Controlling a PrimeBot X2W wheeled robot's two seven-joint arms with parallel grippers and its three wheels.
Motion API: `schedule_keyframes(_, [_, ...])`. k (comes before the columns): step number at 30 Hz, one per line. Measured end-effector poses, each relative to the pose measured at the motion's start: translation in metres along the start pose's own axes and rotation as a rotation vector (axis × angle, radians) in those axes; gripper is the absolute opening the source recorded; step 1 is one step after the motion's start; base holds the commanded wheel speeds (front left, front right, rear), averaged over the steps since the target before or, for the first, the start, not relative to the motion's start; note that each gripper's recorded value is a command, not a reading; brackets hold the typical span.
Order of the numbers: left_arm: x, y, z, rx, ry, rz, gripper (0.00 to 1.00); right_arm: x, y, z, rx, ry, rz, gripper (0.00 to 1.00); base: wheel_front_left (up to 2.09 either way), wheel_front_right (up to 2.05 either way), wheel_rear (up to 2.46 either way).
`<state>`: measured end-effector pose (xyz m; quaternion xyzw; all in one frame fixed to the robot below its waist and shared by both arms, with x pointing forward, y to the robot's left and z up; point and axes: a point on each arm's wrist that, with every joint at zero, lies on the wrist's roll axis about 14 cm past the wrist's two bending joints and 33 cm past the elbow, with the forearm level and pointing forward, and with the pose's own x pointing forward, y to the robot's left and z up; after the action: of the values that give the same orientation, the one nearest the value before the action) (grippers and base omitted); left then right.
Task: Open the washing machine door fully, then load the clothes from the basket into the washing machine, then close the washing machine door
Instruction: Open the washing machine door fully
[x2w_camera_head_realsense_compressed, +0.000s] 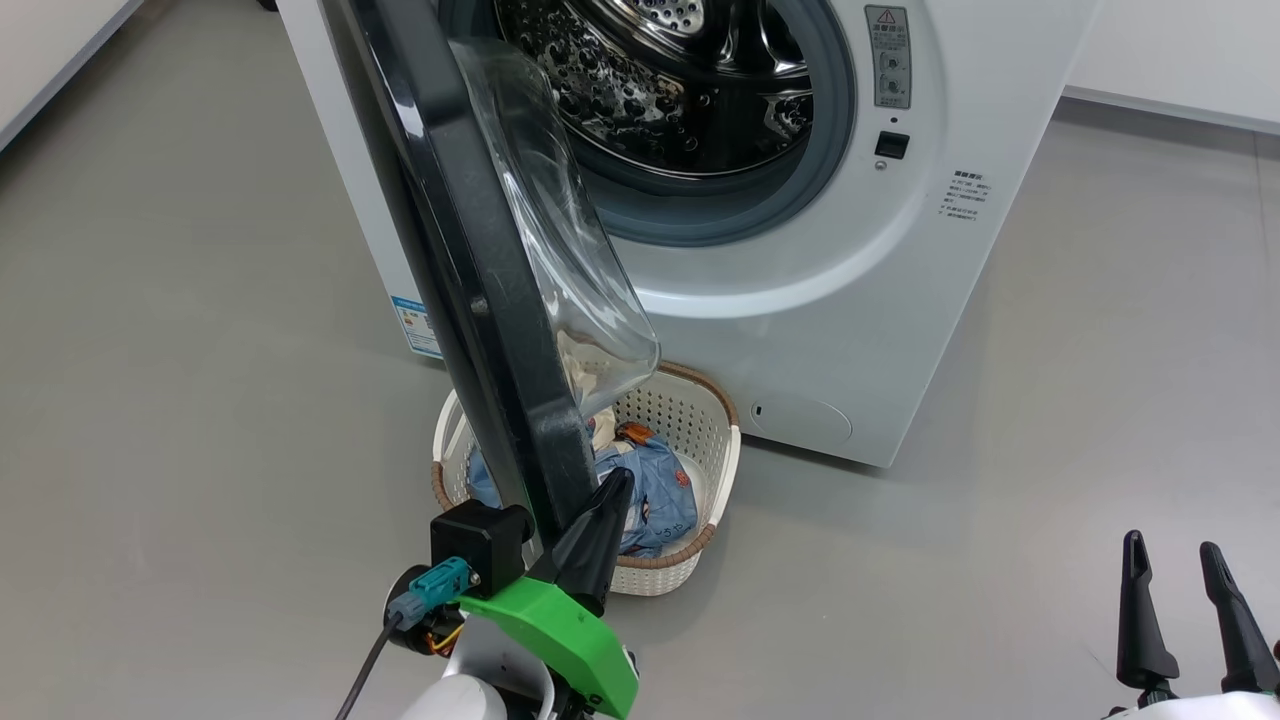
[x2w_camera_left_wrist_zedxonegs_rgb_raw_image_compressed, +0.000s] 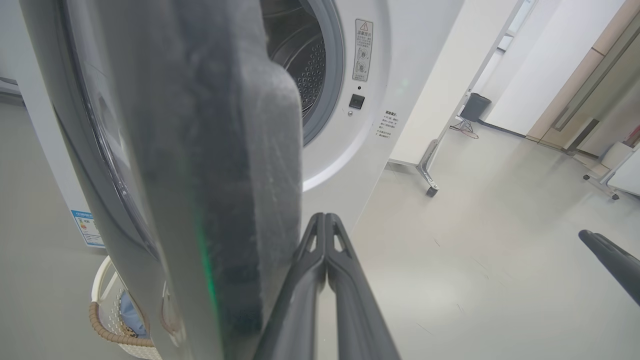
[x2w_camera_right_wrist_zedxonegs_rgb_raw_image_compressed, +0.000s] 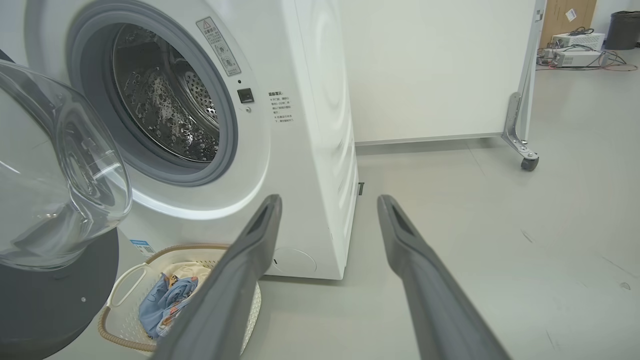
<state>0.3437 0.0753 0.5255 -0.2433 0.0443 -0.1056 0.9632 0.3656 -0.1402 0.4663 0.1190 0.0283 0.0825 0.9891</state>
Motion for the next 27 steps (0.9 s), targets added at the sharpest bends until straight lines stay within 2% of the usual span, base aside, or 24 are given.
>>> schedule_keyframes(13, [-0.006,0.006,0.003,0.008,-0.017,0.027,0.0,0.009,0.011,-0.002,-0.002,0.006,0.036,1.0,0.0,0.0,0.0])
schedule_keyframes(27, [-0.016,0.029,0.012,0.005,-0.057,0.107,0.0,0.021,0.033,-0.007,-0.001,0.023,0.107,1.0,0.0,0.0,0.0])
